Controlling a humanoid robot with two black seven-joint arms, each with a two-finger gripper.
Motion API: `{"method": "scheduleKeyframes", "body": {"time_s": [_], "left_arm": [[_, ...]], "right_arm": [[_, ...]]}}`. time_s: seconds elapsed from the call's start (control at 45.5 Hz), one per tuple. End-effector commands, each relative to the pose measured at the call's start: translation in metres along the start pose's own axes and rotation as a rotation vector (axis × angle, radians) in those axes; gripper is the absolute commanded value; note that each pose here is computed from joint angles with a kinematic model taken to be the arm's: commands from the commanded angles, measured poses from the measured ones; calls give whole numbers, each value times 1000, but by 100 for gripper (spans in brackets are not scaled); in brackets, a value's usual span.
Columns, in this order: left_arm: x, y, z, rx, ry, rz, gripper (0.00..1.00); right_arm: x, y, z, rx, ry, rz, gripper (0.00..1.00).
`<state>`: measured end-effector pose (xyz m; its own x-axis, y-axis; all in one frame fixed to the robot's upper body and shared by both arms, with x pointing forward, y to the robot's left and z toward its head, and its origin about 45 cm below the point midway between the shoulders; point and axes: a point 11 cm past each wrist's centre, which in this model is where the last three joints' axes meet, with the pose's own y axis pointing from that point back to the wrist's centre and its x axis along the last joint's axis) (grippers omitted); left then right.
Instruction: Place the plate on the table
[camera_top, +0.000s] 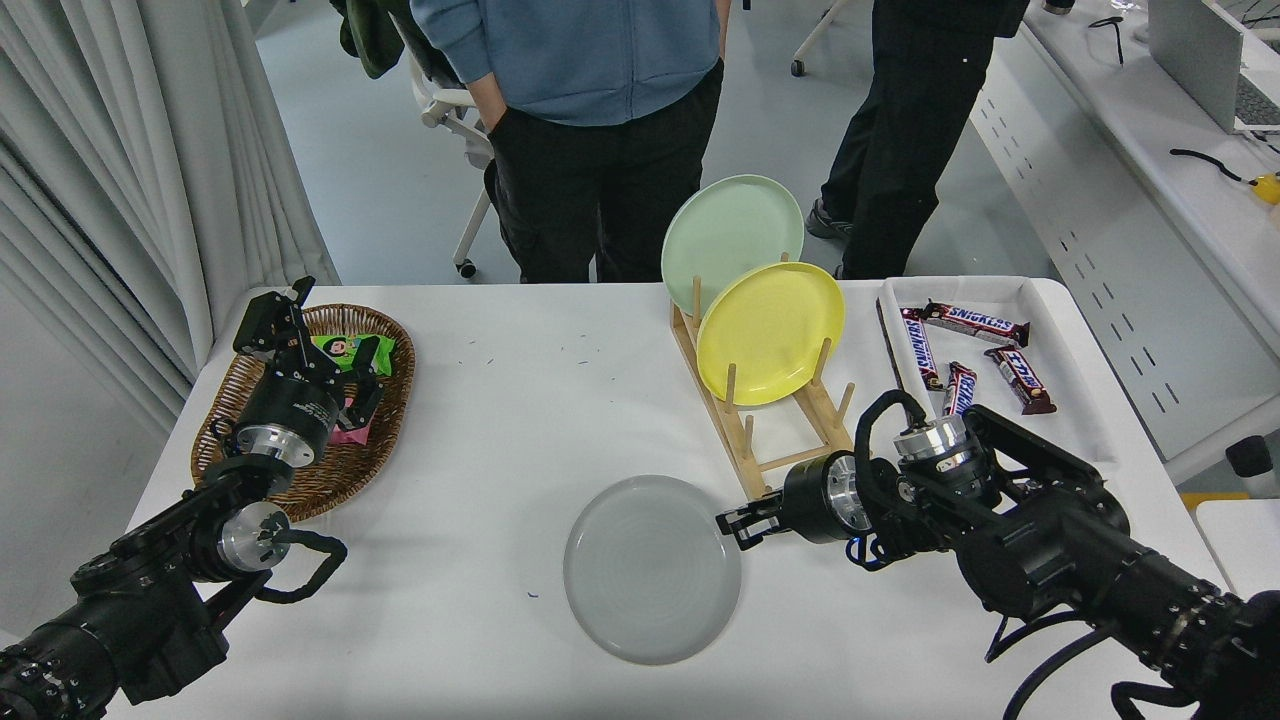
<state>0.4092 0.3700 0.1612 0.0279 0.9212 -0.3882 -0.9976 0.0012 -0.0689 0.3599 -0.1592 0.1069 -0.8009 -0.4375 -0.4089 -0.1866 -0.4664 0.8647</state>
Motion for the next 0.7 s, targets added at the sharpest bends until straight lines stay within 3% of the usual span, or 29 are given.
{"method": "scheduleKeyframes", "body": {"time_s": [0.0,0.593,0.637,0.681], "left_arm": [[0,-1,0,-1,-1,-2,100],[0,0,0,0,-1,-1,100],[0,0,0,0,0,0,100],[0,0,0,0,0,0,100]], "right_arm": [[-1,-4,7,-17,2,0,0],[-4,-11,21,-47,15,-1,0],[-4,-11,21,-47,15,-1,9],[-4,-11,21,-46,14,-1,11]]}}
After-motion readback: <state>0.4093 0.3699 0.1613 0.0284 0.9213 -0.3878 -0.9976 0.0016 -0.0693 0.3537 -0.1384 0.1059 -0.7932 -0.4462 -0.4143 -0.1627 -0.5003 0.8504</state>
